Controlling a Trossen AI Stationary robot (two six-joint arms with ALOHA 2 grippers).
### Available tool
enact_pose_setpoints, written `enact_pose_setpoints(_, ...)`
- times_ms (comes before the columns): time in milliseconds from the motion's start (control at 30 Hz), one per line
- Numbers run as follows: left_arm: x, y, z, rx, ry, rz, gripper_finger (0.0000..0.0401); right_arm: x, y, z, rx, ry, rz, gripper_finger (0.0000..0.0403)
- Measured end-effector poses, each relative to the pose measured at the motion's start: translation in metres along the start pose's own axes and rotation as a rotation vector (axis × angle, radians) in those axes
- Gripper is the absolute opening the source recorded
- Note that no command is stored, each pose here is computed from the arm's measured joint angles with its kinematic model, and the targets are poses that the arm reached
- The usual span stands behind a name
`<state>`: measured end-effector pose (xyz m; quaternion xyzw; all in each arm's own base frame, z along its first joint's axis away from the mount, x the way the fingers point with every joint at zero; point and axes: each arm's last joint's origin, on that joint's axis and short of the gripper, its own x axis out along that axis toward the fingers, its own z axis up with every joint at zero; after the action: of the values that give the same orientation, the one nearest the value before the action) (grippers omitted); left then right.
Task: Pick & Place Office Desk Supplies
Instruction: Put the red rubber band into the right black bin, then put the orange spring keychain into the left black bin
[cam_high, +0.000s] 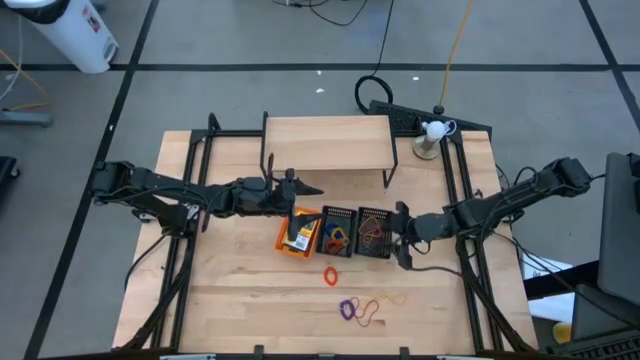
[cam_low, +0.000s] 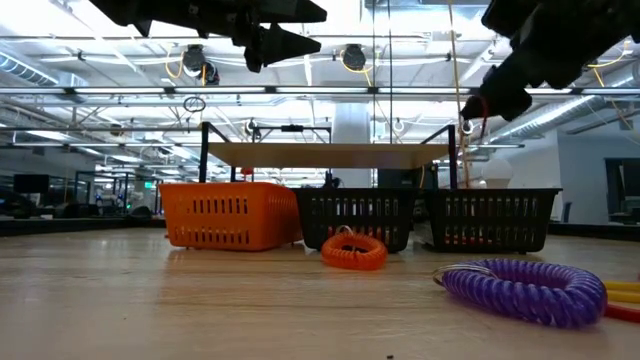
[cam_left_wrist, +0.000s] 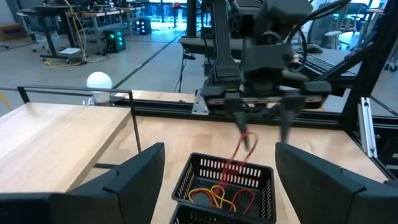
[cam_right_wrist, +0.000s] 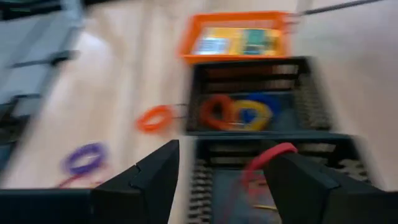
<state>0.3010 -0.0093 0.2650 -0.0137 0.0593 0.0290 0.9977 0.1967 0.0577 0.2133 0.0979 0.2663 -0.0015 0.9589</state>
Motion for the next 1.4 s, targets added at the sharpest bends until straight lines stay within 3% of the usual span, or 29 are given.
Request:
enact_pose_setpoints(67,0.0,0.0,0.0,-0.001,0.0,0.0,0.0296,0.0,-0.004,-0.002,-0.001,0.005,-0.077,0.0211)
enact_pose_setpoints(200,0.0,0.0,0.0,-0.011,0.002,-0.001,0.03,0.003,-0.005,-0.004,-0.002,0.042,-0.054,0.0206)
enact_pose_setpoints(300,0.0,0.0,0.0,-0.012,0.002,-0.001,0.0303,0.002,-0.012,-0.008,0.028,0.047,-0.201,0.0201)
enact_pose_setpoints(400,0.0,0.0,0.0,-0.016,0.003,-0.001,0.0301,0.003,-0.011,-0.009,0.033,0.089,-0.126,0.0198)
enact_pose_setpoints(533,0.0,0.0,-0.001,-0.016,0.007,-0.001,0.0295,0.003,-0.015,-0.012,0.087,0.099,-0.194,0.0191)
enact_pose_setpoints(700,0.0,-0.001,-0.004,-0.014,0.042,-0.016,0.0296,0.005,-0.005,-0.009,0.092,0.104,-0.016,0.0181)
enact_pose_setpoints(800,-0.001,-0.007,-0.011,-0.017,0.113,-0.077,0.0293,0.004,0.006,-0.005,0.025,0.058,0.099,0.0175)
enact_pose_setpoints(933,-0.006,-0.032,-0.02,-0.003,0.202,-0.14,0.0277,0.001,0.023,0.003,-0.103,-0.06,0.215,0.0168)
enact_pose_setpoints(1100,-0.022,-0.081,-0.025,0.099,0.201,-0.122,0.0246,-0.005,0.04,0.011,-0.215,-0.202,0.303,0.016)
enact_pose_setpoints(1400,-0.045,-0.156,-0.051,0.073,0.233,-0.017,0.0211,-0.003,0.043,0.009,-0.225,-0.229,0.224,0.0153)
